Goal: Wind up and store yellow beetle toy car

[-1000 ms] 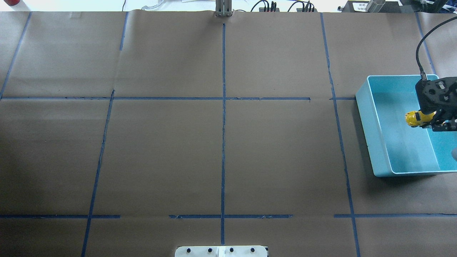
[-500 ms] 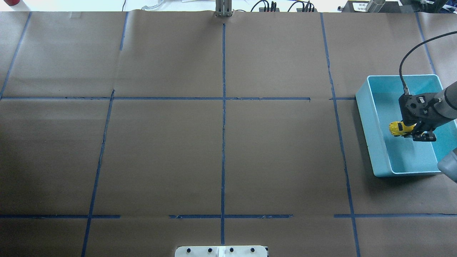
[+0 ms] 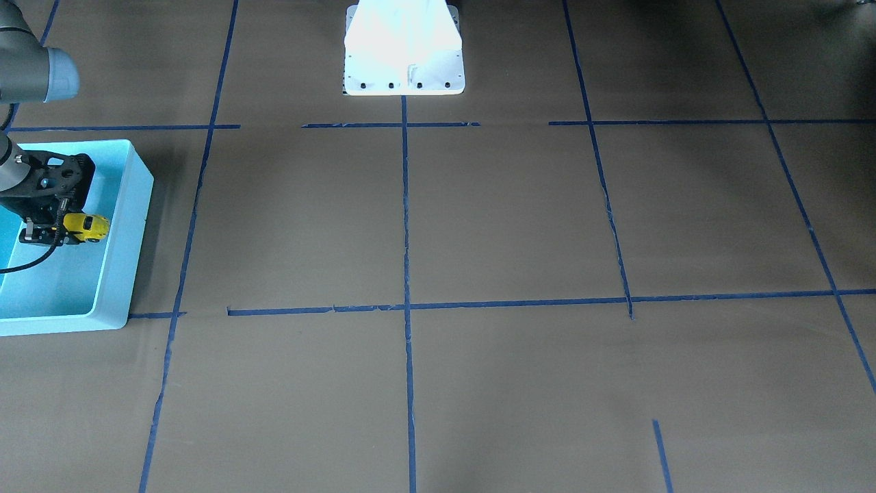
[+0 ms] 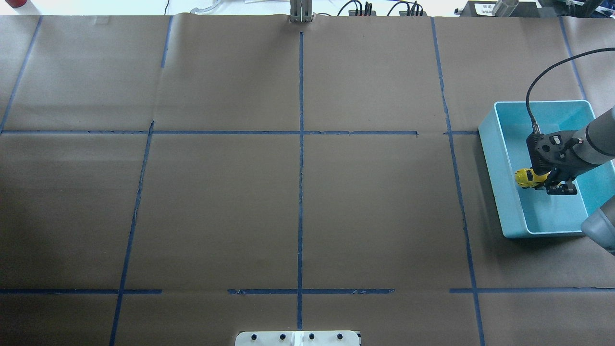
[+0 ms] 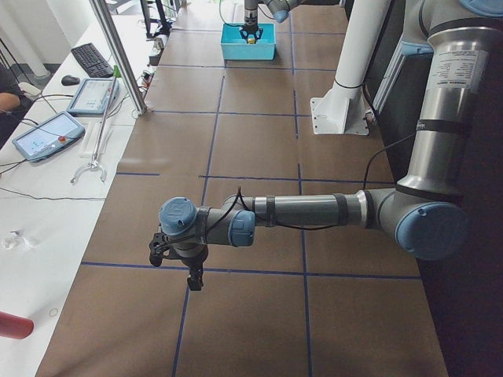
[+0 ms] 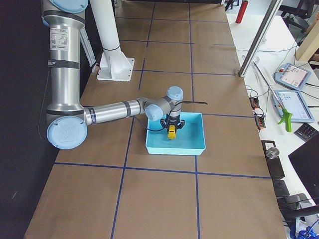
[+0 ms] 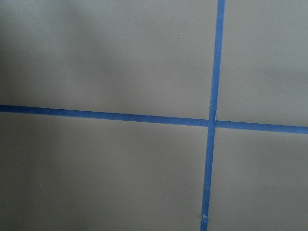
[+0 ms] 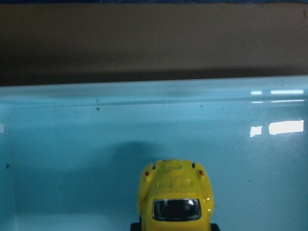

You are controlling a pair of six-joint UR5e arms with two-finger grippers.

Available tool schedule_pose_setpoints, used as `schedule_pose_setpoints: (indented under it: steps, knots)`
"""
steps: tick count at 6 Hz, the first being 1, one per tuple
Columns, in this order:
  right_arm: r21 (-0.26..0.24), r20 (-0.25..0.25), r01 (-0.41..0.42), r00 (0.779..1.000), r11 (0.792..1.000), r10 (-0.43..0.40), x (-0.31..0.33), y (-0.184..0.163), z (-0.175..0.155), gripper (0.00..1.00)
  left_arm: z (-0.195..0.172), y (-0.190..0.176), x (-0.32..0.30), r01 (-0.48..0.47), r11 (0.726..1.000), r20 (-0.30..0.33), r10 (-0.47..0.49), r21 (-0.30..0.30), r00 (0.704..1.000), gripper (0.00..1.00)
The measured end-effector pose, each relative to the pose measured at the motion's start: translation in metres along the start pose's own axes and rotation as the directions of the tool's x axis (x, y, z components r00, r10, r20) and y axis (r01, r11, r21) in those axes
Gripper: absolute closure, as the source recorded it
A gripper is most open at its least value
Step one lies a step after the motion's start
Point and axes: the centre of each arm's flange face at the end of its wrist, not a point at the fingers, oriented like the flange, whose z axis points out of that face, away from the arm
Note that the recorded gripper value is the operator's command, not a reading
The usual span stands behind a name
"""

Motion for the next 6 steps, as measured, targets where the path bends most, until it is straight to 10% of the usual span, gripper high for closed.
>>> schedule_pose_setpoints:
  steps: [4, 6]
  knots:
    - [0.028, -0.014, -0.053, 0.998, 0.998, 0.054, 0.011, 0.011, -0.030, 0.00, -0.005, 0.000, 0.005, -0.009, 1.000, -0.001, 0.009, 0.009, 1.000, 0.00]
    - [0.026, -0.034, -0.313, 0.949, 0.950, 0.313, 0.034, 0.061, -0.113, 0.00, -0.005, 0.000, 0.005, -0.008, 1.000, -0.002, 0.008, 0.008, 1.000, 0.00]
